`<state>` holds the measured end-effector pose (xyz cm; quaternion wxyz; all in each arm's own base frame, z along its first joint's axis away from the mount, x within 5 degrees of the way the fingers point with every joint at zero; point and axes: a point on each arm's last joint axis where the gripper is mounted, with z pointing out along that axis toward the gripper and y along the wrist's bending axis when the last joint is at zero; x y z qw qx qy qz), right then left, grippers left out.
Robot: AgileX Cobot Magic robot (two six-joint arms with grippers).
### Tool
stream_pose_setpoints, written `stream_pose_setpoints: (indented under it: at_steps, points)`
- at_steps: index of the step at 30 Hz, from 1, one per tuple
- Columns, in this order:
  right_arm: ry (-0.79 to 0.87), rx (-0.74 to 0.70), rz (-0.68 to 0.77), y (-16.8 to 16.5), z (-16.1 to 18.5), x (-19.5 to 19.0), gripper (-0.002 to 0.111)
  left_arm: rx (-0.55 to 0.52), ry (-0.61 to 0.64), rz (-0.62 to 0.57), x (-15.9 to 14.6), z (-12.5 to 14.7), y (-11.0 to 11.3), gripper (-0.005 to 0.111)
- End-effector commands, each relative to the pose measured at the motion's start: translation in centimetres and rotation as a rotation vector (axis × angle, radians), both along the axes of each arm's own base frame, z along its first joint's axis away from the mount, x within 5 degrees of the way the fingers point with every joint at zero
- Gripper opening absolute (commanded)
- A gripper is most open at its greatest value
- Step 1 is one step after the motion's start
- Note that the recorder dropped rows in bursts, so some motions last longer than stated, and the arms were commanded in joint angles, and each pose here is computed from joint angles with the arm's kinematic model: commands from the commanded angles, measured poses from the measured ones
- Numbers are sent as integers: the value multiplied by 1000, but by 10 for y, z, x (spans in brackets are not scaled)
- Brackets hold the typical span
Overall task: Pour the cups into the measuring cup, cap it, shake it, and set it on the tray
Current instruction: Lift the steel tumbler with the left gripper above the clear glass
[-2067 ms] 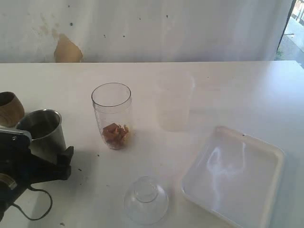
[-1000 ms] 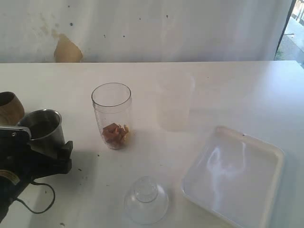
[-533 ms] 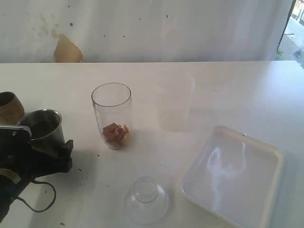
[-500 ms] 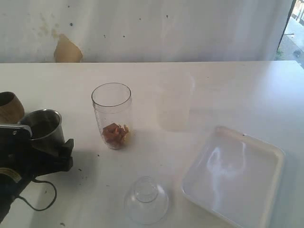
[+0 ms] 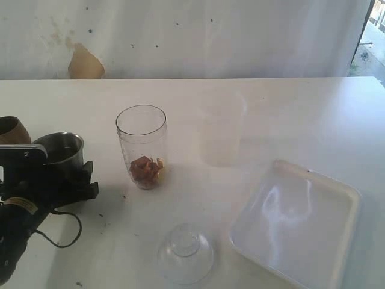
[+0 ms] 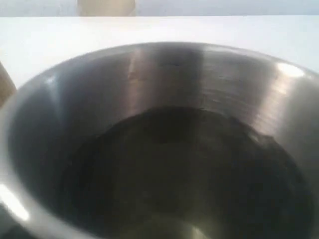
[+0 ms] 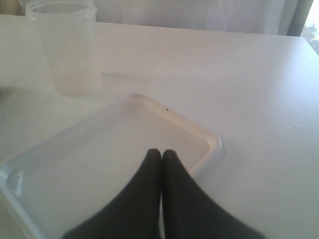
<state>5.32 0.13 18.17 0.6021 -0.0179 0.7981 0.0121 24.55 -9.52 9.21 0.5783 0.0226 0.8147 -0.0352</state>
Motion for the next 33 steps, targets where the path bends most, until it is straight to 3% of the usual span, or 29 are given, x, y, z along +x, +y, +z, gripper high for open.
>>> stream_pose_setpoints:
  at_steps: [1, 5, 14, 33]
  points:
    - [-15, 2, -3, 0, 0, 0, 0, -4, -38, 21, 2, 3, 1, 66]
    - [-15, 2, -3, 0, 0, 0, 0, -6, -55, 21, 2, 5, 1, 51]
    - [-15, 2, -3, 0, 0, 0, 0, -4, -56, -29, 2, 5, -3, 0]
    - [-15, 2, -3, 0, 0, 0, 0, -76, -152, -83, 26, 20, -22, 0]
